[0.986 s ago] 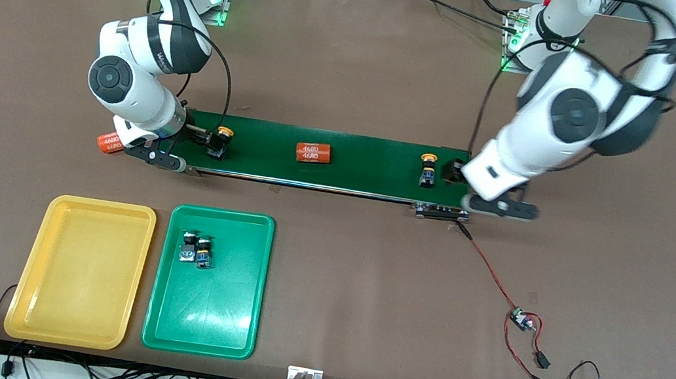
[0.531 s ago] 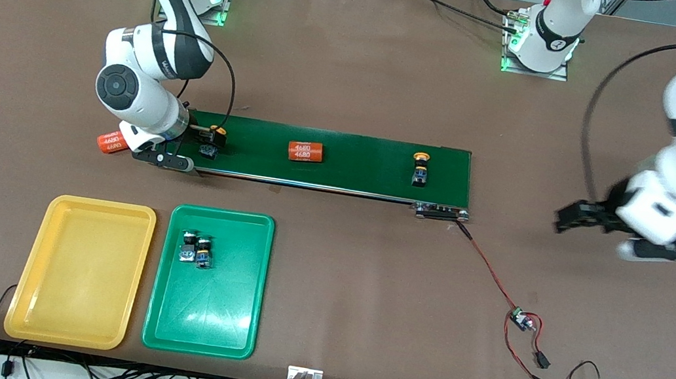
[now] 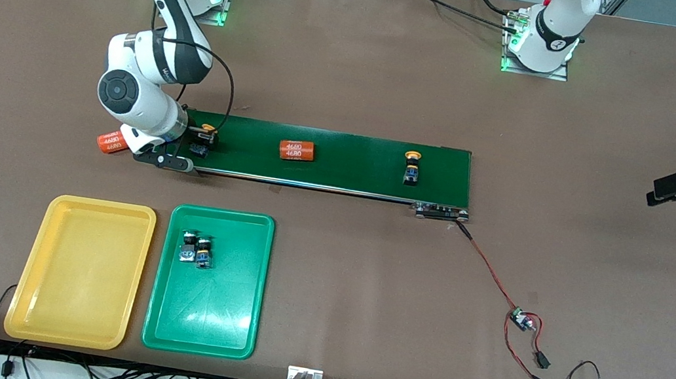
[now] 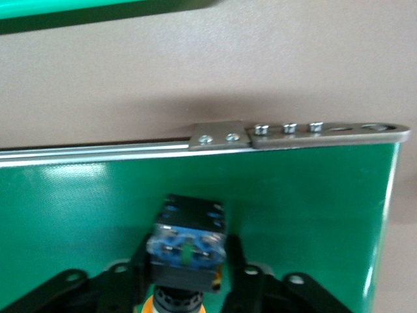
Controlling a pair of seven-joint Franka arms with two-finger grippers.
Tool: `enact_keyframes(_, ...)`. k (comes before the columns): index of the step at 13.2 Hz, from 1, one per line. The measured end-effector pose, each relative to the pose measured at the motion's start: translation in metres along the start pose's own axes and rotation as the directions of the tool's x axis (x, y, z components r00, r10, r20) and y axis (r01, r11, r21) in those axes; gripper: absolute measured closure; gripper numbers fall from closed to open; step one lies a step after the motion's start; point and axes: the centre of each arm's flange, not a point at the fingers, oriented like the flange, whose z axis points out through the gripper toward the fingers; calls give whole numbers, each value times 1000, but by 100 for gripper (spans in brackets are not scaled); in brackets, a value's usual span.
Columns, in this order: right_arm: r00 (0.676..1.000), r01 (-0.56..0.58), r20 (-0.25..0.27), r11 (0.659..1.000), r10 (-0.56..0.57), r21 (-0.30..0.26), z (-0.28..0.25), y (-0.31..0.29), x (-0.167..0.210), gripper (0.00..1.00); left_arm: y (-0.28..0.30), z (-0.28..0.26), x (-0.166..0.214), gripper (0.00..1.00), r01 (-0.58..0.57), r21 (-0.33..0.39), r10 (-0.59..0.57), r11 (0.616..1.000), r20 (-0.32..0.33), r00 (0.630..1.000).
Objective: Sort buttons by color to trays
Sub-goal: 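Carry the button toward the yellow tray while the left gripper withdraws, then lower the button into the yellow tray and open the right gripper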
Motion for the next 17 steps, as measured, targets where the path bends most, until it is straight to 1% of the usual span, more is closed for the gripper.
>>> enact_keyframes(1, 1000, 1, 1, 1000, -1, 0, -1, 3, 1, 59, 3, 1, -2, 0, -7, 3, 7, 1000, 15, 1000)
enact_keyframes(3, 1000, 6, -12, 1000, -6, 4, -7, 6, 5, 59, 9, -2, -3, 0, -10, 4, 10, 1000, 13, 1000)
enact_keyframes(4, 999, 16, -28, 1000, -15, 9, -15, 9, 11, 59, 10, -6, -4, 0, -5, 4, 5, 1000, 6, 1000)
enact_keyframes(5, 999, 22, -47, 1000, -21, 15, -29, 12, 21, 59, 10, -9, -5, 0, 6, 4, -6, 1000, -1, 1000)
enact_keyframes(7, 994, 34, -103, 999, -31, 27, -66, 21, 44, 59, 11, -13, -7, 0, 21, 4, -21, 1000, -9, 1000)
enact_keyframes(8, 990, 38, -136, 999, -35, 22, -85, 26, 55, 59, 10, -14, -7, 0, 24, 4, -24, 1000, -12, 1000)
enact_keyframes(9, 988, 39, -151, 999, -38, 4, -100, 31, 66, 59, 9, -15, -7, 0, 26, 4, -26, 1000, -13, 1000)
enact_keyframes(11, 992, 29, -125, 999, -33, -32, -119, 43, 93, 59, 10, -15, -7, 0, 23, 5, -23, 1000, -14, 1000)
enact_keyframes(13, 993, 35, -112, 997, -42, -64, -121, 61, 121, 59, 10, -15, -6, 0, 22, 5, -22, 1000, -19, 1000)
enact_keyframes(15, 990, 51, -124, 994, -62, -92, -113, 89, 151, 59, 8, -21, -6, 0, 26, 5, -26, 1000, -36, 999)
enact_keyframes(17, 985, 71, -149, 991, -88, -116, -108, 119, 182, 59, 8, -27, -6, 0, 26, 4, -26, 1000, -48, 999)
